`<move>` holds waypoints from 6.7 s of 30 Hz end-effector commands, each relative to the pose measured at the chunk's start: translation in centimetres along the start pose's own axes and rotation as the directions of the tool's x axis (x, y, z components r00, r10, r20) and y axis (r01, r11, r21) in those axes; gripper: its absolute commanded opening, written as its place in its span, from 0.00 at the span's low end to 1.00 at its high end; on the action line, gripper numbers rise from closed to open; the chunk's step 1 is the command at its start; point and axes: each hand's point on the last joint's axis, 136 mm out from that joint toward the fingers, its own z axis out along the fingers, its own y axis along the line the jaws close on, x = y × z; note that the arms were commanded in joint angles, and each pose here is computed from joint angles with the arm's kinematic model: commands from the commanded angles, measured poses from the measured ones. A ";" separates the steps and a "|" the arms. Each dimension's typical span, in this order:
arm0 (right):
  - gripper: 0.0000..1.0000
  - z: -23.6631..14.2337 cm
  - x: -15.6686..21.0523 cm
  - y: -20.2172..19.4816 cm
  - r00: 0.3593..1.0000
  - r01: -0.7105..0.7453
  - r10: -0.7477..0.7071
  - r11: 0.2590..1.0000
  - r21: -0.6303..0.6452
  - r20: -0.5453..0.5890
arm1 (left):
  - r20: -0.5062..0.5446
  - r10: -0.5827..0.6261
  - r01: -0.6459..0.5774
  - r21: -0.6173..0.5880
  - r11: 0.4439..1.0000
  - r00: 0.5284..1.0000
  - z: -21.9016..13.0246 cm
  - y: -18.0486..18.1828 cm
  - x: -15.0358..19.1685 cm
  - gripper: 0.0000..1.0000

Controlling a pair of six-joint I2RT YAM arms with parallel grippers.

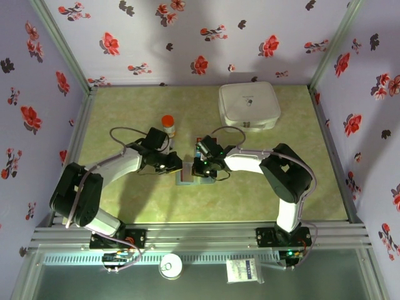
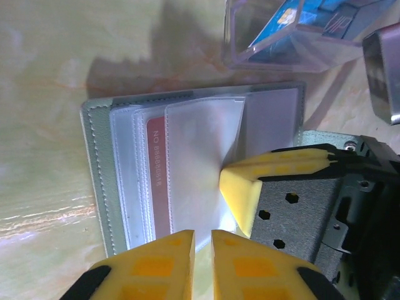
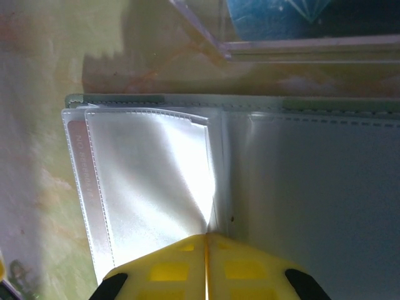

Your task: Take the credit cards out of the card holder

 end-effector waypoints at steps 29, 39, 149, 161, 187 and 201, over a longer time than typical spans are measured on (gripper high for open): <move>0.10 0.0 0.4 -1.1 0.996 -0.089 0.087 0.974 -0.210 -0.021 | -0.046 -0.047 0.046 -0.029 0.999 0.998 3.3 0.9 0.3 0.31; 0.09 -0.6 0.8 -3.9 1.000 -0.023 0.023 1.000 0.017 -0.008 | -0.048 -0.055 0.053 -0.049 0.997 0.997 3.5 1.3 0.3 0.32; 0.22 -1.3 -1.1 2.5 0.999 -0.009 0.013 0.992 -0.123 0.031 | -0.063 -0.065 0.064 -0.019 0.998 0.996 3.2 4.2 0.2 0.21; 0.20 -0.2 -0.9 2.3 1.000 -0.013 0.014 0.994 -0.110 0.007 | -0.093 -0.080 0.075 -0.053 0.996 0.992 3.7 5.5 1.1 0.13; 0.23 -0.9 -0.7 0.3 0.999 0.035 -0.035 0.999 0.039 0.006 | -0.090 -0.072 0.068 -0.041 0.997 0.993 3.2 5.1 0.8 0.14; 0.23 -2.9 -1.4 2.0 0.997 0.041 -0.038 0.998 -0.041 0.071 | -0.041 -0.032 0.032 0.005 0.999 0.999 0.4 2.5 -0.6 0.12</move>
